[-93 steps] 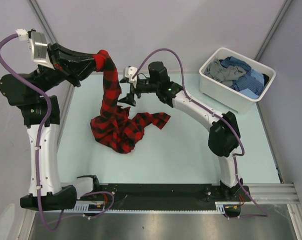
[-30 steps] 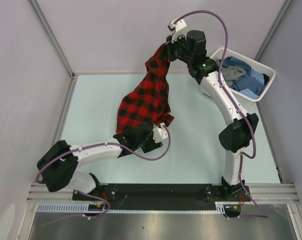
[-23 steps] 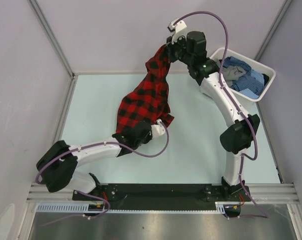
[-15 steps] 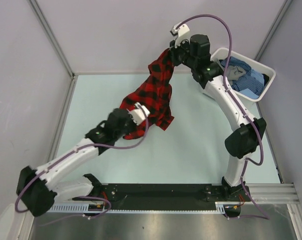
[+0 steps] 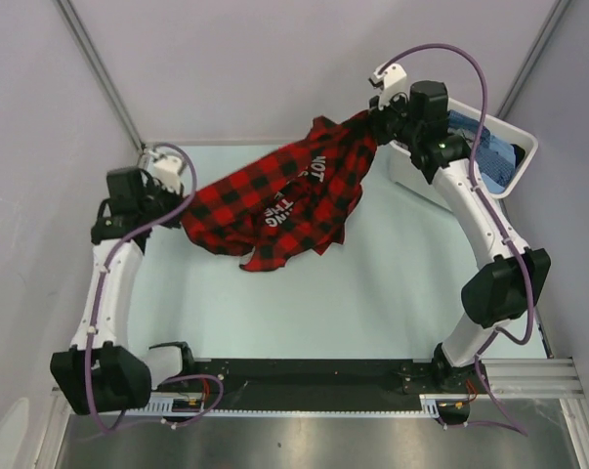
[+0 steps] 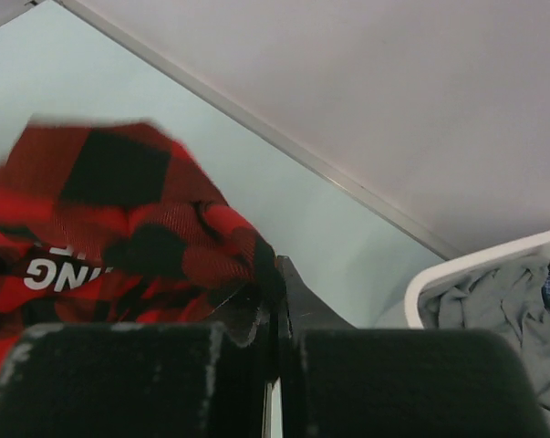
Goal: Fold and stack the long sleeve shirts
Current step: Flatten the shirt out
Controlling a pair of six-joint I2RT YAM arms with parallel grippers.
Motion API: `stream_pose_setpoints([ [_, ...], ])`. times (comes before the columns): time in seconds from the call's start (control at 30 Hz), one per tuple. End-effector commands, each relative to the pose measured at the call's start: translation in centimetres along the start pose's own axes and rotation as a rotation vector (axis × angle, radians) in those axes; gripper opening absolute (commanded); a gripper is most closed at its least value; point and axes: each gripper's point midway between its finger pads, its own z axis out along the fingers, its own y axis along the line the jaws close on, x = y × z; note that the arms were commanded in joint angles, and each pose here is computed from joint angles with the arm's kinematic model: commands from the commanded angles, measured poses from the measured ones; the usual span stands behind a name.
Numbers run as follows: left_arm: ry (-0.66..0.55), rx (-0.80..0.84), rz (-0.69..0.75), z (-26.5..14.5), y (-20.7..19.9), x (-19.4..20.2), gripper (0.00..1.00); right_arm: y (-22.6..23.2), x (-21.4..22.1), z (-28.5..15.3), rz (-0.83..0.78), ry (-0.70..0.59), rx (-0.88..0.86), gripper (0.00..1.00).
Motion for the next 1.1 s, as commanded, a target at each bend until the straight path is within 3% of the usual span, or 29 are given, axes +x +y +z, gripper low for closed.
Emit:
stream_pose_setpoints([
  [0.0,-0.257,-0.040,-0.055,-3.8,3.9,-10.4,0.00,-3.4,-5.5,-2.8,-0.035,-0.139,0.074,0.00],
  [0.17,-0.452,-0.028,-0.021,-8.0,5.1,-19.6,0.00,-6.1,-13.3,-5.6,-0.043,-0.313,0.109,0.00],
  [0.27,-0.536,-0.007,0.020,-10.8,4.2,-22.6,0.00,-6.0,-16.4,-7.6,-0.069,-0.384,0.093,0.00],
  [0.57,-0.794,-0.115,0.160,-21.5,0.9,-25.8,0.00,-5.1,-23.5,-17.2,-0.205,-0.581,0.202,0.00],
  [0.77,-0.944,-0.243,0.150,-28.3,0.0,-27.3,0.00,-3.3,-25.8,-23.9,-0.226,-0.679,0.254,0.00],
  [0.93,-0.955,-0.300,0.096,-28.8,1.5,-28.4,0.00,-4.0,-25.4,-23.3,-0.251,-0.660,0.279,0.00],
  [1.07,-0.788,-0.183,0.084,-22.1,2.4,-26.5,0.00,-4.3,-21.3,-17.5,-0.208,-0.536,0.194,0.00],
])
